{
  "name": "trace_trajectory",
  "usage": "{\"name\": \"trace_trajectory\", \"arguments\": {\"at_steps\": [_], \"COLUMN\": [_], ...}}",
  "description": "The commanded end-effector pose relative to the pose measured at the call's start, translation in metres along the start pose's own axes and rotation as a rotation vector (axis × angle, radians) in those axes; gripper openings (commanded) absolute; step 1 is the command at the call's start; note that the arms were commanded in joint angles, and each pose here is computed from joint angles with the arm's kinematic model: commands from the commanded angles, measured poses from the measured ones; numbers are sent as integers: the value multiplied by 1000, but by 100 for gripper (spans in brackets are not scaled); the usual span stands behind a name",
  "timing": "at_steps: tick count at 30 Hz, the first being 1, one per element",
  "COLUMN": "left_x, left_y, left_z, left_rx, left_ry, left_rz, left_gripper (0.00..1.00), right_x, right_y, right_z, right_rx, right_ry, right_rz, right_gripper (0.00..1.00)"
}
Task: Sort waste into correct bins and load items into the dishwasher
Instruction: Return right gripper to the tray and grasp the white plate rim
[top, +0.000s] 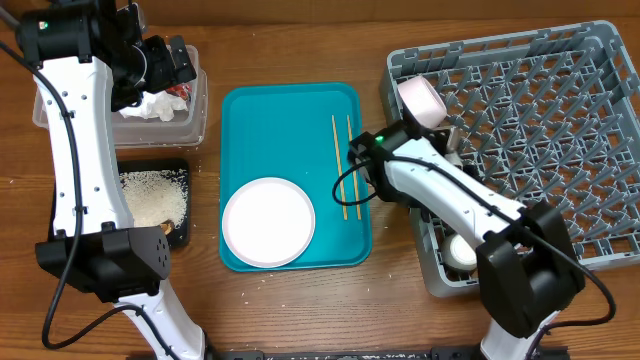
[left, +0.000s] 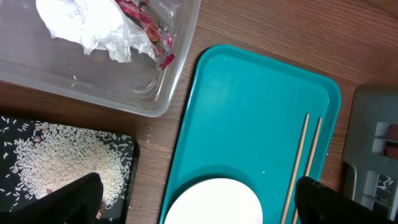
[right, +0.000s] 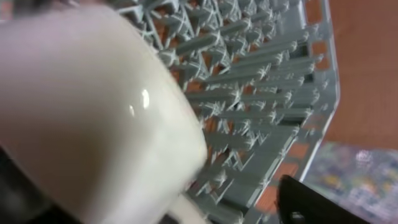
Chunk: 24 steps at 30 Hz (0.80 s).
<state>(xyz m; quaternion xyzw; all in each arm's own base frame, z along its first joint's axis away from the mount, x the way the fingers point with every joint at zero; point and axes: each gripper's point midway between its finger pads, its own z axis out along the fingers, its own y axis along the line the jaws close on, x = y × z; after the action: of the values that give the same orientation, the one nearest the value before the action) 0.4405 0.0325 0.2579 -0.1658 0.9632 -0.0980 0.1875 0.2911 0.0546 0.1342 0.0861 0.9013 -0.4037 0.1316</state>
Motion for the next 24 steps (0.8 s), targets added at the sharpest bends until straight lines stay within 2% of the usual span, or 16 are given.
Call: {"name": "trace_trajectory", "arguments": {"at_steps": [1, 3, 7, 13, 15, 17, 24], "left_x": [-3, -3, -3, -3, -3, -3, -3], "left_y": [2, 2, 2, 2, 2, 2, 2], "left_z": [-6, -6, -6, -6, -6, -6, -6], "left_rx": [-4, -4, -4, -4, -4, -4, -4], "left_ry": [-21, -21, -21, -21, -21, -21, -21], "left_rz": [15, 15, 15, 15, 15, 15, 15], "left_gripper": [100, 100, 100, 100, 100, 100, 100], "right_x": [-11, -16, -27, -27, -22, -14, 31], "right_y": [5, 2, 8, 69, 99, 127, 206], "right_z": [-23, -35, -65, -123, -141, -152, -157], "right_rx": [-84, -119, -273, -729, -887, -982, -1151], "right_ry": [7, 16, 48, 159, 193, 191, 181], "right_rz": [45, 59, 34, -8, -34, -61, -153], "right_gripper": [95, 99, 100, 99, 93, 91, 72]}}
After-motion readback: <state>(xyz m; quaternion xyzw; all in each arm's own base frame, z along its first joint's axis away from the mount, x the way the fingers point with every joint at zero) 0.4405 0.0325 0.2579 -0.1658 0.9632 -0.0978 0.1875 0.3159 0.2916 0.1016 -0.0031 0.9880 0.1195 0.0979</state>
